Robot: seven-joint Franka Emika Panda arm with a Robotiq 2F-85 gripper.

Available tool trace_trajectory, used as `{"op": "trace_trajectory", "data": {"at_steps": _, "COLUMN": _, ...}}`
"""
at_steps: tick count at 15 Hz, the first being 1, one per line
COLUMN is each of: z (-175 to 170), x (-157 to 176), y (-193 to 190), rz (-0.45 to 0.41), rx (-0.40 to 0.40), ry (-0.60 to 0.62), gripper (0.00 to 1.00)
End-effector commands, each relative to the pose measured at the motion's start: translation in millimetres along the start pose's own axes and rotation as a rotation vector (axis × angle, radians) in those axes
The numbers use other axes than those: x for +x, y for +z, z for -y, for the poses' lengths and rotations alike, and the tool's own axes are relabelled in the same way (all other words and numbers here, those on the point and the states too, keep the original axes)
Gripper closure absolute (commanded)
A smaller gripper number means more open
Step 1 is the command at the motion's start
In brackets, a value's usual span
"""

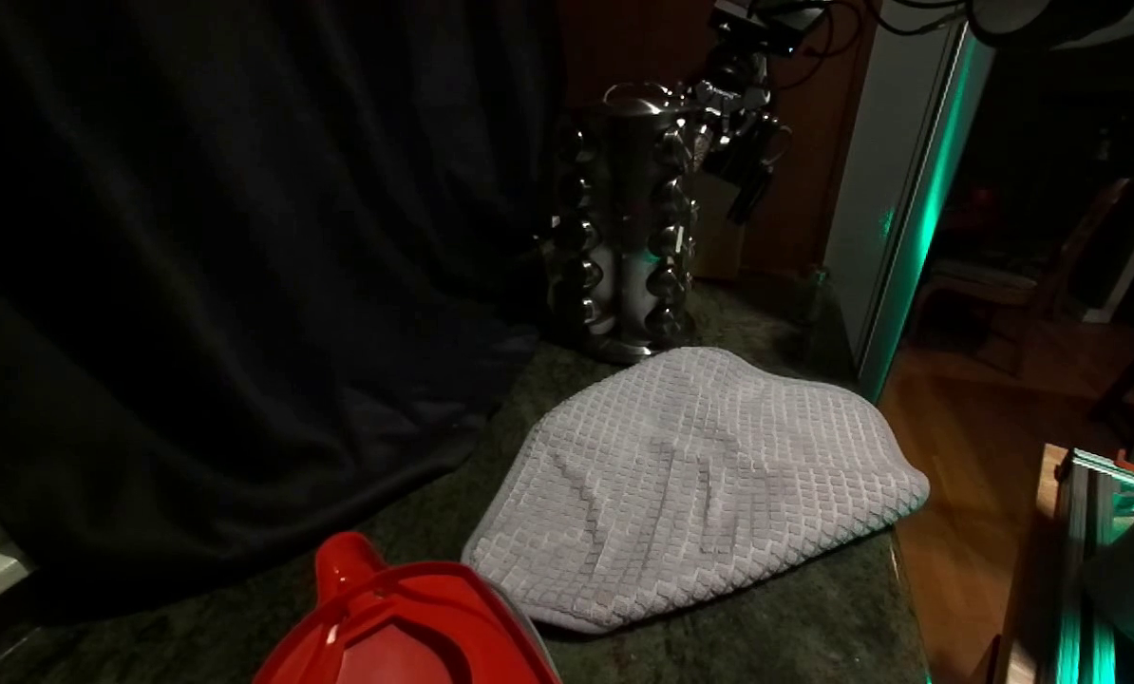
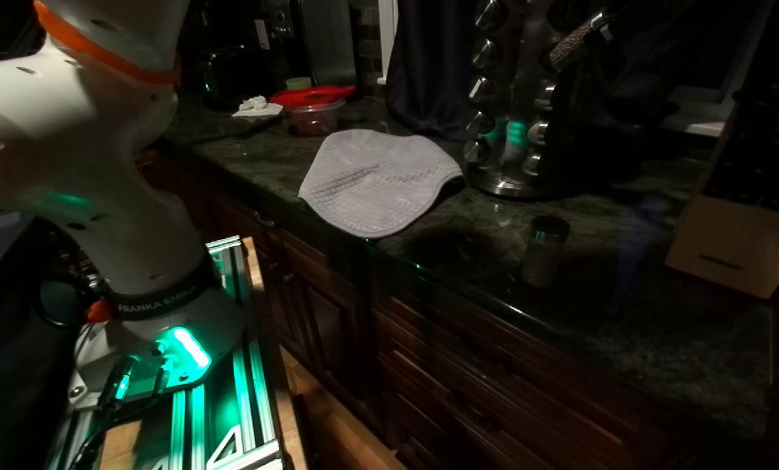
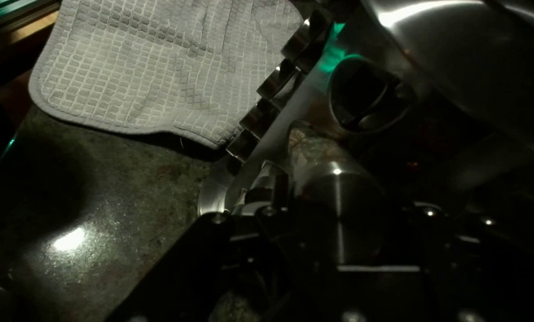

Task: Put one jar on the silver stand.

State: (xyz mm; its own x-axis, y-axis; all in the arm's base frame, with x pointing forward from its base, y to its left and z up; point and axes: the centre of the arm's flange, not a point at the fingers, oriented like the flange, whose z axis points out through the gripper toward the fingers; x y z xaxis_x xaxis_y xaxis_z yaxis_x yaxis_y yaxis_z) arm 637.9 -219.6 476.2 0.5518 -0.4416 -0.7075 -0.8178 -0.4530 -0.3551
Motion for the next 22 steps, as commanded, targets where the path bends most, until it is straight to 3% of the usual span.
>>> {"op": "trace_trajectory", "data": {"at_steps": 1, "z": -6.5, "x": -23.2, "y": 10.6, "rz": 0.005, "rx": 0.034, "ry": 0.047, "gripper": 0.76}}
{"op": "trace_trajectory", "data": {"at_steps": 11, "z": -21.6, "x": -40.1, "y": 20.3, "rz": 0.059, "rx": 0.063, "ry": 0.254, "gripper": 0.76}}
{"op": "trace_trajectory", "data": {"at_steps": 17, "z": -41.0, "x": -49.2, "y": 31.8, "rz": 0.057, "rx": 0.123, "ry": 0.358, "gripper": 0.76}}
{"op": "trace_trajectory", "data": {"at_steps": 22, "z": -60.6, "x": -56.7, "y": 30.5, "rz": -0.024, "rx": 0.179, "ry": 0.370, "gripper": 0.76}}
